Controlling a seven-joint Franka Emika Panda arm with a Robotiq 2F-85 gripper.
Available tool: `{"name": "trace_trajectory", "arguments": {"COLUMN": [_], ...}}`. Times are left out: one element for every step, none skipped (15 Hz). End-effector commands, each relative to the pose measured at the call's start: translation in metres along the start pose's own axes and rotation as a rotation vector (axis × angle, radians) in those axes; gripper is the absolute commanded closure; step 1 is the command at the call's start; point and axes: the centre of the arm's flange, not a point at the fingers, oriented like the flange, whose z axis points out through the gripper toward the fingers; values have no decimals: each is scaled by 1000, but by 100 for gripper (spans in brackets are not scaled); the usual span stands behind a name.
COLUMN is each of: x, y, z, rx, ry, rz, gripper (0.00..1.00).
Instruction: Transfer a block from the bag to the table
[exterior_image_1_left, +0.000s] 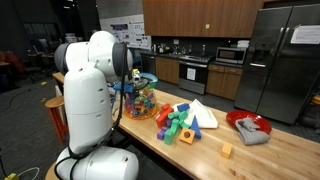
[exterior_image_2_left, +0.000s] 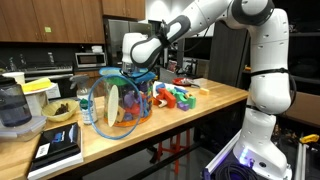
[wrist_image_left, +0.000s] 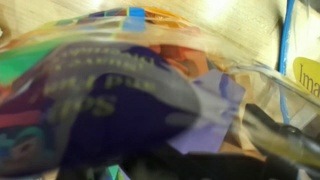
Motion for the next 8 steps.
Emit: {"name": "trace_trajectory", "arguments": {"x": [-13,-12,-12,-12,-11,-11,-11,-10], "y": [9,11,13,16,18,19,21,22], "z": [7,9,11,13,15,17,17,17], "rx": [12,10,6,2,2,4,8,11], "ry": [1,0,0,-1,-2,-4,3,6], "rz": [48,56,61,69,78,86,93,99], "gripper": [0,0,0,0,0,0,0,0]}}
